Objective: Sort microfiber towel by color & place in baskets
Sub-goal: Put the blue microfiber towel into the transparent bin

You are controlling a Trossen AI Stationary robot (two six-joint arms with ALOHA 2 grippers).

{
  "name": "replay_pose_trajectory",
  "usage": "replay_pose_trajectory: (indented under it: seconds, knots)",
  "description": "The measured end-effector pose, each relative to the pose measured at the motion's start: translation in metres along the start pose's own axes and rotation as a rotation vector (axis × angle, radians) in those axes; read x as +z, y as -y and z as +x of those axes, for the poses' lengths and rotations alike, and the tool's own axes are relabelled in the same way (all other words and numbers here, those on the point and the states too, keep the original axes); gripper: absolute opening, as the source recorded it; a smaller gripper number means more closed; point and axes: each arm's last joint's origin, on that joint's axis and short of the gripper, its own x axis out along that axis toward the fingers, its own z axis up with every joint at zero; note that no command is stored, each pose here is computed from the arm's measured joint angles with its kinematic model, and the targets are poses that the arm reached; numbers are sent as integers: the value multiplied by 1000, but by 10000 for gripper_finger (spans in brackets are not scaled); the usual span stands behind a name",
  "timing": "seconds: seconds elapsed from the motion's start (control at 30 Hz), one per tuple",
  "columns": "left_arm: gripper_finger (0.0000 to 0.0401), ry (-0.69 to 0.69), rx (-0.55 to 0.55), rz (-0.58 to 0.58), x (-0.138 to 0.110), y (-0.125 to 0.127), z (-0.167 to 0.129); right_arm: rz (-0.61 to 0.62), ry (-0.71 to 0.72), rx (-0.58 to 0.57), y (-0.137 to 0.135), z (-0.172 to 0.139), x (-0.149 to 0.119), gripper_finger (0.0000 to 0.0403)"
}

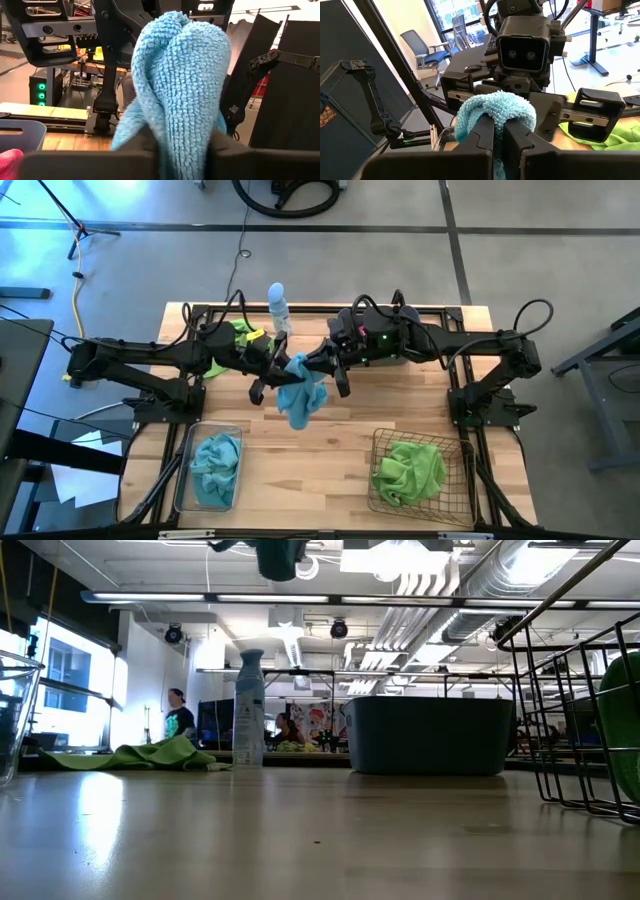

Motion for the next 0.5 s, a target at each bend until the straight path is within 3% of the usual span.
replay_pose_trajectory:
  seconds: [0.07,0.27,0.5]
  knots:
    - [19,0,2,0,0,-1,0,0,0,0,0,0,0,5]
    - [5,-3,4,0,1,-2,-2,2,0,-1,0,0,0,38]
    - [3,-64,46,-16,2,-1,-15,15,-32,-46,-4,-15,8,137]
